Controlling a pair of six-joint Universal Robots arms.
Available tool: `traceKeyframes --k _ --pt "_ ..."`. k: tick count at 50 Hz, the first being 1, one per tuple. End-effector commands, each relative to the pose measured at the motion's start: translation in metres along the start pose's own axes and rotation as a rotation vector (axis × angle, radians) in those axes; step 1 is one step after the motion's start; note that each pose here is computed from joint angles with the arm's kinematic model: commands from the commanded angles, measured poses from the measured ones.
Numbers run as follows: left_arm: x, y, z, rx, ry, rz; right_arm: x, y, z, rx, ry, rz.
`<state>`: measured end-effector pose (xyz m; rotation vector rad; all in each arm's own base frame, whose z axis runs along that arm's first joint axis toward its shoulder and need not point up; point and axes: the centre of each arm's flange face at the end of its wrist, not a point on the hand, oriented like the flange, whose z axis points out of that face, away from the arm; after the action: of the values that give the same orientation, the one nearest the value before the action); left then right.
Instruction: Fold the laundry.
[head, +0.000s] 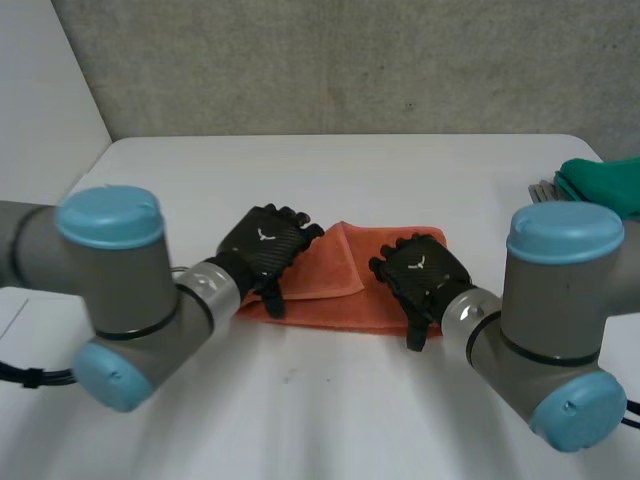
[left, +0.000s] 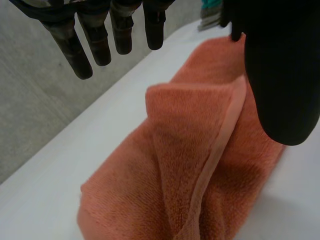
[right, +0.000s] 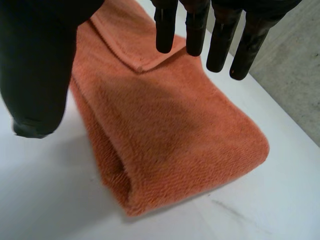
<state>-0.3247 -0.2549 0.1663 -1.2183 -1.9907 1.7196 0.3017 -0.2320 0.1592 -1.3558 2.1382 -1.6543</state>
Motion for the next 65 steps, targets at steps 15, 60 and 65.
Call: traceKeyframes --k 15,60,65 --pt "-0.112 0.027 0.056 -0.033 -0.49 -0.023 -0.008 0.015 0.006 0.034 0.028 -0.017" --pt "-0.084 -0.001 -0.024 -0.02 -0.361 -0.034 0.076 0.011 -0.004 0.005 0.324 -0.417" --pt "-0.086 -0.01 -0.031 0.002 -0.372 -0.034 0.019 -0.043 -0.001 0.236 0.191 -0.491"
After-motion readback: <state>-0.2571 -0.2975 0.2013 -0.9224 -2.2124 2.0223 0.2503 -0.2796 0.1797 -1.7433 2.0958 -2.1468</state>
